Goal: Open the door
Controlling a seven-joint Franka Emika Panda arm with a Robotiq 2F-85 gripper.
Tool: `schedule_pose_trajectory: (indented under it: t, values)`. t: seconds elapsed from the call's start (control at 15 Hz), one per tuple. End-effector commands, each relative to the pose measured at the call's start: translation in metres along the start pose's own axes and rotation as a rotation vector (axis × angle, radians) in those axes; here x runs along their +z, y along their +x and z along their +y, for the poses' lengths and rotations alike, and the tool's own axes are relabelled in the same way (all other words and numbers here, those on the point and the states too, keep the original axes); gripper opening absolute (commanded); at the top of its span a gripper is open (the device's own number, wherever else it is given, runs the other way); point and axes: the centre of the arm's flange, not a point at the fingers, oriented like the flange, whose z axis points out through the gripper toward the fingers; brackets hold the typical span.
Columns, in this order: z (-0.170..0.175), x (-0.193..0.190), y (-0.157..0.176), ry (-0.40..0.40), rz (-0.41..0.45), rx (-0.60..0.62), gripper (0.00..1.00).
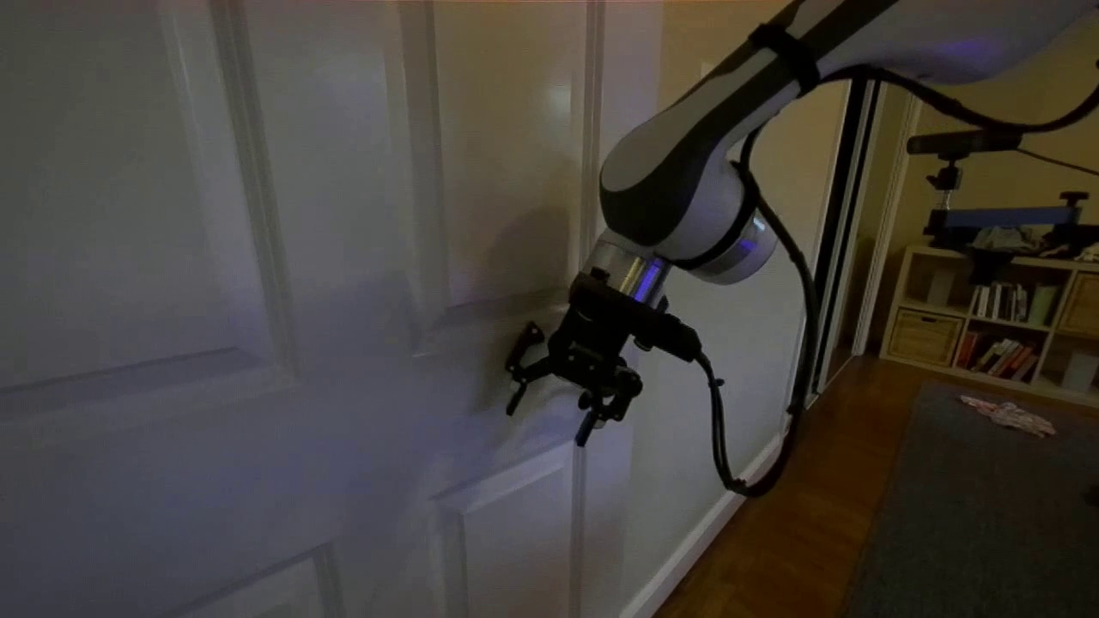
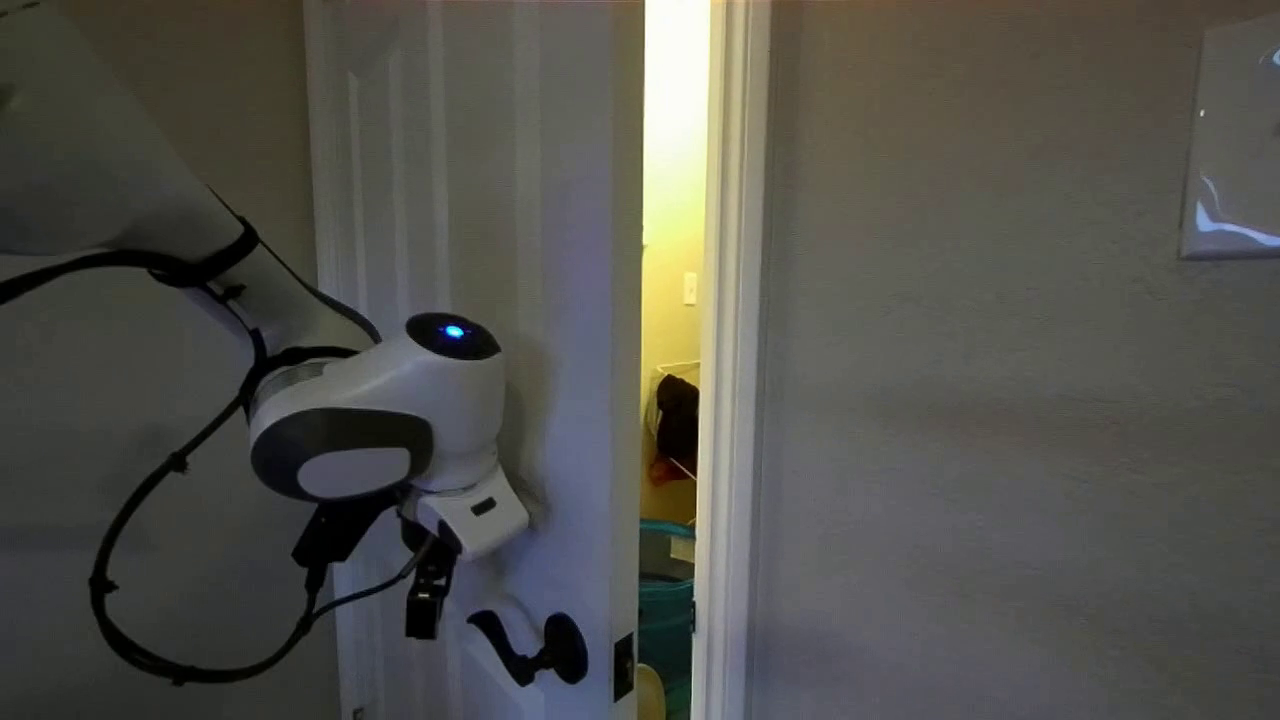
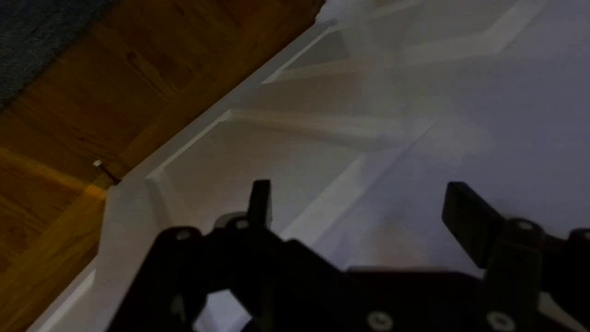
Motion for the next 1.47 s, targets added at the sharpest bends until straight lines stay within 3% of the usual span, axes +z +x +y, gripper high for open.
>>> schedule_pose_trajectory:
  t: [0.0,0.27,0.53,1.0,1.4]
  values:
    - [-0.003,-0.017,-0.028,0.049,-0.077,-0.096,1.0]
    - [0.006,-0.038,-0.032,0.004,-0.078,-0.08,1.0]
    - [0.022,-0.061,-0.017,-0.043,0.046,-0.02,1.0]
    - [0.027,-0.046,0.019,-0.064,0.154,0.091,1.0]
    - [0.04,-0.047,0.027,-0.134,0.217,0.154,1.0]
